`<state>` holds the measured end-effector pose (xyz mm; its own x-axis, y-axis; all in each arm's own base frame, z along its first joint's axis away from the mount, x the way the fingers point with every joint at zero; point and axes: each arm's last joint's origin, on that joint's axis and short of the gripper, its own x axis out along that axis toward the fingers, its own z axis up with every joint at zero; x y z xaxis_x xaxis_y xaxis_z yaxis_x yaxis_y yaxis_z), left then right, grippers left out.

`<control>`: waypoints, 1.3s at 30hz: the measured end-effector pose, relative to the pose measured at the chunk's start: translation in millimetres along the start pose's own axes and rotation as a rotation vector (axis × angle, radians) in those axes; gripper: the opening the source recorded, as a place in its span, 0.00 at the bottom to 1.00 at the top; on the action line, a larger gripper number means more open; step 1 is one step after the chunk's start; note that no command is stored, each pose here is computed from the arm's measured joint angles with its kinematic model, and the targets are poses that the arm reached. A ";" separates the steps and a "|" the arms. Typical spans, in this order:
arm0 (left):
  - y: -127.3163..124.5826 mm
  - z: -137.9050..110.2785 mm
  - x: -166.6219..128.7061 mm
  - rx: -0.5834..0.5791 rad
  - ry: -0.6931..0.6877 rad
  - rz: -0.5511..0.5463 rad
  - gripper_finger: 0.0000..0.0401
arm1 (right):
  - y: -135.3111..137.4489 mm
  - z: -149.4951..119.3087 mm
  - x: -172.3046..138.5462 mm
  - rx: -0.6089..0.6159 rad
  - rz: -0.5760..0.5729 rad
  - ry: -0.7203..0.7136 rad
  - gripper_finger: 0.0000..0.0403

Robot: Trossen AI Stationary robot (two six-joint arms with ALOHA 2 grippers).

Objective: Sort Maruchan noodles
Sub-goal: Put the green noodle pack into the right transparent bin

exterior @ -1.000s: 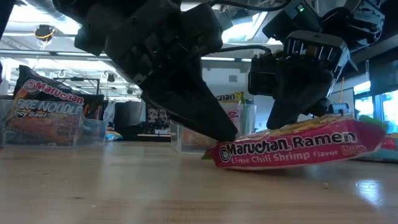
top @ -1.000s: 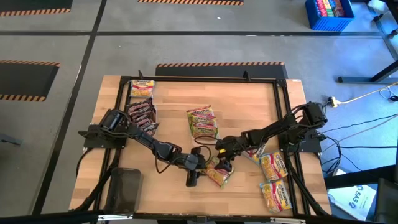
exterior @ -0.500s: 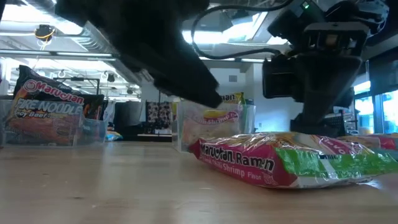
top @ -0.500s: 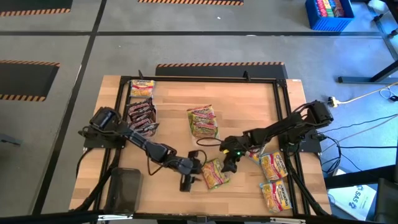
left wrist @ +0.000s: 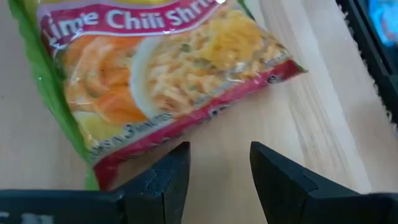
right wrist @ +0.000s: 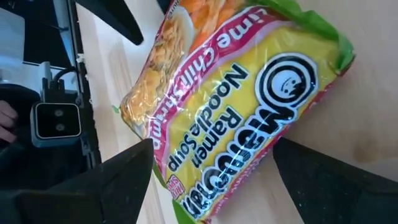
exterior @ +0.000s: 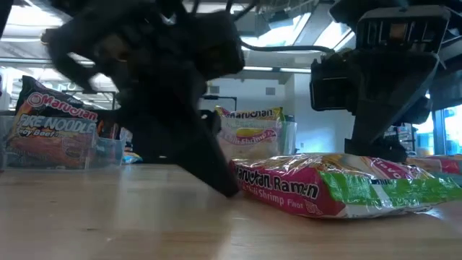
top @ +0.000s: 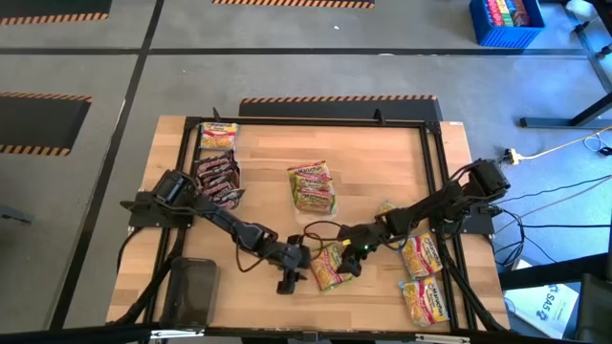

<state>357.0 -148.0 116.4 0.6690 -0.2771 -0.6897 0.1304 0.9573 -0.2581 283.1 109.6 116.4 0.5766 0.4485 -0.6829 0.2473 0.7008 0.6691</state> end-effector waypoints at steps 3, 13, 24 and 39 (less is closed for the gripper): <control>8.1 3.3 0.4 -0.023 -0.005 -0.002 0.40 | -0.9 1.1 4.6 -0.003 0.011 -0.022 0.83; 15.6 5.3 1.3 -0.051 -0.012 0.006 0.40 | 0.7 5.3 8.9 -0.031 0.032 -0.127 0.83; 5.3 1.8 2.1 -0.002 -0.015 0.001 0.40 | 9.4 14.9 8.0 -0.073 0.047 -0.222 0.83; -1.7 2.8 1.9 0.065 -0.079 0.077 0.40 | 18.1 18.2 5.9 -0.113 0.129 -0.224 0.83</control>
<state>360.1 -149.9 117.4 0.7342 -0.1973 -0.6497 0.1214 0.9796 -0.1602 305.1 114.8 129.7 0.7582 0.4133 -0.5042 0.0793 0.7091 0.7006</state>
